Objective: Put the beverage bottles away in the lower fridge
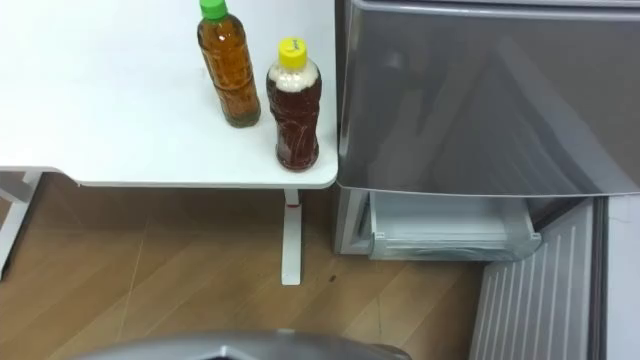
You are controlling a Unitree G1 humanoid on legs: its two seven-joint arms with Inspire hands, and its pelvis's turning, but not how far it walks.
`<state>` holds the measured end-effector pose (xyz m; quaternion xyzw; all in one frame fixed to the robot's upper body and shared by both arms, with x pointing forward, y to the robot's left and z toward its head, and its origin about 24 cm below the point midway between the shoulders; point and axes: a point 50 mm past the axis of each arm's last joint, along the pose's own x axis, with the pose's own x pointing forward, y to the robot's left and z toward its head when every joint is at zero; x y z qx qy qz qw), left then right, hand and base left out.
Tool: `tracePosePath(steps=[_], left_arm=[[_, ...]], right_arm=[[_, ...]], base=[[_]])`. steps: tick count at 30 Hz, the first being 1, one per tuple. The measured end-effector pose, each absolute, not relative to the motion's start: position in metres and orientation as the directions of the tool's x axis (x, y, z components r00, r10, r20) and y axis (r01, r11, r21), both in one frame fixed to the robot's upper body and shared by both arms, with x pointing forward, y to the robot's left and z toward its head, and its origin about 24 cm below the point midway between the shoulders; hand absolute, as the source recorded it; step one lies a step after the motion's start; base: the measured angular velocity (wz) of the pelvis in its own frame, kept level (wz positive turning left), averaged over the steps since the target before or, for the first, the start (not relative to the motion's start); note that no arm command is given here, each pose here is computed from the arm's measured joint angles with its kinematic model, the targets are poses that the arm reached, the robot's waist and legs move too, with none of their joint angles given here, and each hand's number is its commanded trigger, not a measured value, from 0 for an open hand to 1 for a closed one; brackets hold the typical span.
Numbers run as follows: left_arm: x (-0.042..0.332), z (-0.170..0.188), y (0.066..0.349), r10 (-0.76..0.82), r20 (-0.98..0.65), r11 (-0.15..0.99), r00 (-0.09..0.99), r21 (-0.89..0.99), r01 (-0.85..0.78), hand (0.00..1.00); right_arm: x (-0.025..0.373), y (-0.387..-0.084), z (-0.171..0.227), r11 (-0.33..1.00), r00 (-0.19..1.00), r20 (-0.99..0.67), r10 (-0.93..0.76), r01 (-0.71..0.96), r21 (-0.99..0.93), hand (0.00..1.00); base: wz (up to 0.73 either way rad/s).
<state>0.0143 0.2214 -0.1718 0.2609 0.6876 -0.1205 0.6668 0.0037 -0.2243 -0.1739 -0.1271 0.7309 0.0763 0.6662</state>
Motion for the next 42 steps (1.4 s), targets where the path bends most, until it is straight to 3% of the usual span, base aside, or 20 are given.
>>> tracePosePath(steps=[23, 33, 42], left_arm=[[0.011, -0.172, 0.221, 0.185, -0.983, 0.882, 0.016, 0.173, 0.439, 0.00], [-0.006, -0.171, 0.231, 0.222, -0.975, 0.974, -0.028, 0.221, 0.060, 0.00], [-0.020, -0.168, 0.240, 0.323, -0.941, 0.891, -0.100, 0.338, -0.304, 0.00]], right_arm=[[0.001, -0.224, -0.174, 0.960, -0.093, -0.993, -0.074, -0.278, -0.046, 0.00], [-0.009, -0.229, -0.173, 0.976, -0.147, -0.985, -0.088, -0.210, -0.056, 0.00], [-0.003, -0.231, -0.172, 0.978, -0.123, -0.987, -0.107, -0.190, -0.083, 0.00]], base=[[0.00], [0.00], [0.00]])
